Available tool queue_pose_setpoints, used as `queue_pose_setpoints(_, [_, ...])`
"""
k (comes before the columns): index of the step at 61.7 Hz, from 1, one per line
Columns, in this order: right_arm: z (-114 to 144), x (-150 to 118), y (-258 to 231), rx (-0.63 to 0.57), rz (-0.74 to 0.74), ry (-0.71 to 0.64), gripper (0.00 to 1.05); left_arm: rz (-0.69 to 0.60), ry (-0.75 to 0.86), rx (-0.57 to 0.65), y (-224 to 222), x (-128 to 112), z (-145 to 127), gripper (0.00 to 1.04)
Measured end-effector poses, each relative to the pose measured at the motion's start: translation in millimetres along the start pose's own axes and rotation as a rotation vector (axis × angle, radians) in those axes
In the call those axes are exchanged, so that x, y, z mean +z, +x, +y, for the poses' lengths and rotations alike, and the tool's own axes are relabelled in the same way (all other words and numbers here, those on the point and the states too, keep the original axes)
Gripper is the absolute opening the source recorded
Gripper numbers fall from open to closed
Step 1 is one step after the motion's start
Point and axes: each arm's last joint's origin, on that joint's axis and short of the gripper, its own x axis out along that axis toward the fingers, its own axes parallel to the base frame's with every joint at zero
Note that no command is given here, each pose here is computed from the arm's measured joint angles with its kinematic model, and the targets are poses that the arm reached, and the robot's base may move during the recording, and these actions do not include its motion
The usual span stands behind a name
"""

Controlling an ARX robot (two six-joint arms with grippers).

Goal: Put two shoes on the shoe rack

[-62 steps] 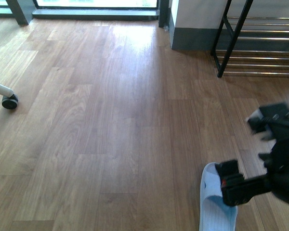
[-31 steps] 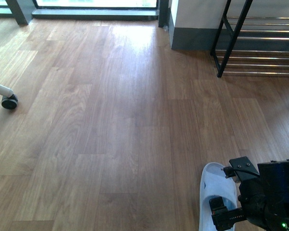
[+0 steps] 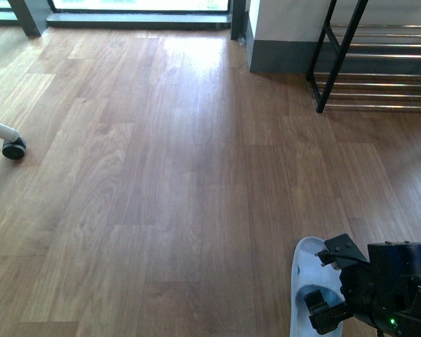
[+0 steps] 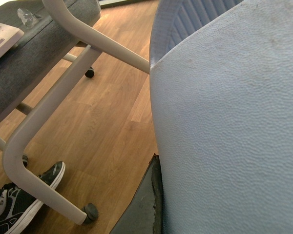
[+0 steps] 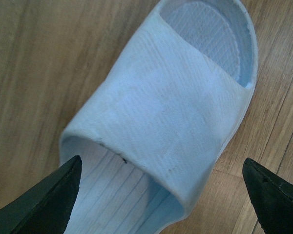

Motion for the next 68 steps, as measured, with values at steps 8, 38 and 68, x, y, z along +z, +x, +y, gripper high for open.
queue_pose_setpoints(8, [-9.2,-0.5,7.9,-0.026,-0.001,-0.001,0.96,0.000,0.000,0.000,0.0,0.0,0.0,0.02])
queue_pose_setpoints(38, [-20.2,-1.6,25.7,-0.077,-0.030,0.004,0.52,0.000,0.000,0.000,0.0,0.0,0.0,0.02])
queue_pose_setpoints(68, [-26.5,6.5,19.3,-0.116,-0.075,0.008,0.01,0.000,0.000,0.000,0.0,0.0,0.0,0.02])
